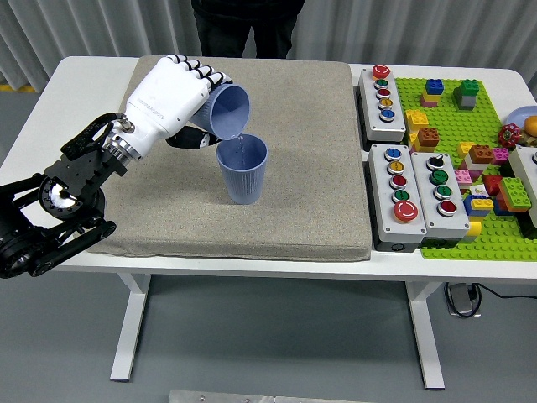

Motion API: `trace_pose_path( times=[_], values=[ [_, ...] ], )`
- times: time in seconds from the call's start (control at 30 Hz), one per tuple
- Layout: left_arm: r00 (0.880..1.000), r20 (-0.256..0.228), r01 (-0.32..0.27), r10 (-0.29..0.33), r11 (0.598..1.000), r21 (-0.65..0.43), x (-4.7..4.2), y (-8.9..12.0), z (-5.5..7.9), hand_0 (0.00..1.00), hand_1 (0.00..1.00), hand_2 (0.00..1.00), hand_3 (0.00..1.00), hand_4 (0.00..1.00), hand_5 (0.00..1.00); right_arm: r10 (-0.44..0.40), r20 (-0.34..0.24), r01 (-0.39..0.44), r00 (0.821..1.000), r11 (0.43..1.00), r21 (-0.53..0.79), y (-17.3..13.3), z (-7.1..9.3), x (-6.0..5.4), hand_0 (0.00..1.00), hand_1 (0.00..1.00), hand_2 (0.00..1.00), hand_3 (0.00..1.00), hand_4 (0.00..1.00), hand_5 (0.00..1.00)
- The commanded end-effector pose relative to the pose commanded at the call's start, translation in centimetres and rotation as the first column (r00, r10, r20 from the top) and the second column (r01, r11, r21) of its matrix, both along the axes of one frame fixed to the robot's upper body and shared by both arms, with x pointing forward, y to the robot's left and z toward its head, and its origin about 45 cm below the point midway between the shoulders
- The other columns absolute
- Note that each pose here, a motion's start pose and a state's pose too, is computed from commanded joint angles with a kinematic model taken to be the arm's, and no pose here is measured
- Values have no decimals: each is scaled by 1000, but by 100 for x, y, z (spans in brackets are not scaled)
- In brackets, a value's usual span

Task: Pick cup pour cup place

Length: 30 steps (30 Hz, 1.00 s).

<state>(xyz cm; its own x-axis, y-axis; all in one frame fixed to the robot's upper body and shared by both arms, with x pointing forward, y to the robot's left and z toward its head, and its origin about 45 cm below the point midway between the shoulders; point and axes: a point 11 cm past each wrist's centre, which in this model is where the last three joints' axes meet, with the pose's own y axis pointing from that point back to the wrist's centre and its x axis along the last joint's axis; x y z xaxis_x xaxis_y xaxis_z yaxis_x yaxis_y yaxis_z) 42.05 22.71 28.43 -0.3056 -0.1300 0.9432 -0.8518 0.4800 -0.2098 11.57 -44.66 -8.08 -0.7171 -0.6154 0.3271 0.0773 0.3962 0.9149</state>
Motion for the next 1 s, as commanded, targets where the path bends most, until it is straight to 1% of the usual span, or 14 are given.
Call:
trace_pose_path(
  times=[0.27, 0.63, 1.0],
  values=[
    [1000, 7, -5, 5, 1000, 0, -5, 8, 5, 400, 498, 544, 555, 762, 143, 0, -4, 0, 1000, 1000, 0, 2, -6, -22, 667, 607, 551, 531, 2, 93],
    [1000, 17, -7, 7, 1000, 11, 3, 7, 43, 402, 499, 544, 553, 758, 141, 0, -3, 0, 1000, 1000, 0, 2, -6, -19, 666, 607, 551, 531, 2, 92],
    [1000, 1, 4, -4, 999, 43, -3, -23, 24, 405, 498, 545, 553, 755, 142, -2, -2, 2, 1000, 1000, -3, -2, -5, -21, 666, 607, 551, 531, 2, 90]
  ],
)
